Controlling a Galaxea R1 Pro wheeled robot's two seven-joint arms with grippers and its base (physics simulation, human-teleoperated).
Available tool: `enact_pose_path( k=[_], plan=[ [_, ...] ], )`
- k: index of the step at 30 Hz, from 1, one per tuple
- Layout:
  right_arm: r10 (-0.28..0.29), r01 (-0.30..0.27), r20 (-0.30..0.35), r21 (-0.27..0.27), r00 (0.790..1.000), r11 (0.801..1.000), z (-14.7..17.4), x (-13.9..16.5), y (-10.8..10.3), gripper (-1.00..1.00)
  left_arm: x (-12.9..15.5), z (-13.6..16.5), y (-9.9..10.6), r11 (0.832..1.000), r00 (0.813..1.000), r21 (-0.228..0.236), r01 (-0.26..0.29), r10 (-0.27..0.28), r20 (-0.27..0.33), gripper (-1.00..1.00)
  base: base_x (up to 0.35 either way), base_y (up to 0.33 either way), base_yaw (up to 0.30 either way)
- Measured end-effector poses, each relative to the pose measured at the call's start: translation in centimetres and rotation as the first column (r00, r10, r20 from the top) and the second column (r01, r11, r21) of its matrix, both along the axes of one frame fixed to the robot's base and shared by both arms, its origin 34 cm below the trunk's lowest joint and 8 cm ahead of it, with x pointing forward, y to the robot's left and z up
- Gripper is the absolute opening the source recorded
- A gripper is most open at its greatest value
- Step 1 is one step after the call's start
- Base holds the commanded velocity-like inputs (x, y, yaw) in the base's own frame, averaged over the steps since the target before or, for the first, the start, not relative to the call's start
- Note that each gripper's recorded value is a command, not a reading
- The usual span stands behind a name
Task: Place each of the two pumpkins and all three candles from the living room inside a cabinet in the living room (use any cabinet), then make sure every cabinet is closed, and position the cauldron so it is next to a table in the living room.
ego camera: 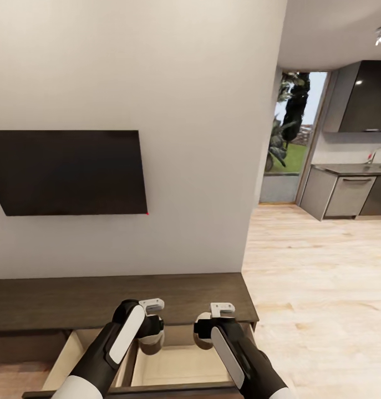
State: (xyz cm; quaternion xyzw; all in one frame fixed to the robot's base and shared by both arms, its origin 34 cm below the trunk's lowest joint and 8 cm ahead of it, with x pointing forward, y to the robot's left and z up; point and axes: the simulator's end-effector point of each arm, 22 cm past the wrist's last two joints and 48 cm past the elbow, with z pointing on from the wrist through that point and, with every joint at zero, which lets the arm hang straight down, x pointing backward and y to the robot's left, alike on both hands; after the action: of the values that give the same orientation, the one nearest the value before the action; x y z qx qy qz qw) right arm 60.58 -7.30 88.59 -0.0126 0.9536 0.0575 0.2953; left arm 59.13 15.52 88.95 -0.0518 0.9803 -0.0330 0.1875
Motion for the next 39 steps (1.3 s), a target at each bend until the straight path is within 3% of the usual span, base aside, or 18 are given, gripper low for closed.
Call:
enact_pose_path(
  k=[17,39],
  plan=[
    [-0.002,0.002,0.006,0.005,1.000,1.000,0.1,0.1,0.1,-1.00,0.2,0.3,-0.2,1.000,1.000,-0.004,0.002,-0.002,0.010,-1.00,0.004,-0.009,0.000],
    [-0.005,0.005,0.021,0.013,1.000,1.000,-1.2,1.3,0.2,-1.00,1.4,-1.3,-0.3,1.000,1.000,-0.018,-0.016,0.017,0.023,-1.00,0.000,0.000,0.000]
  ],
)
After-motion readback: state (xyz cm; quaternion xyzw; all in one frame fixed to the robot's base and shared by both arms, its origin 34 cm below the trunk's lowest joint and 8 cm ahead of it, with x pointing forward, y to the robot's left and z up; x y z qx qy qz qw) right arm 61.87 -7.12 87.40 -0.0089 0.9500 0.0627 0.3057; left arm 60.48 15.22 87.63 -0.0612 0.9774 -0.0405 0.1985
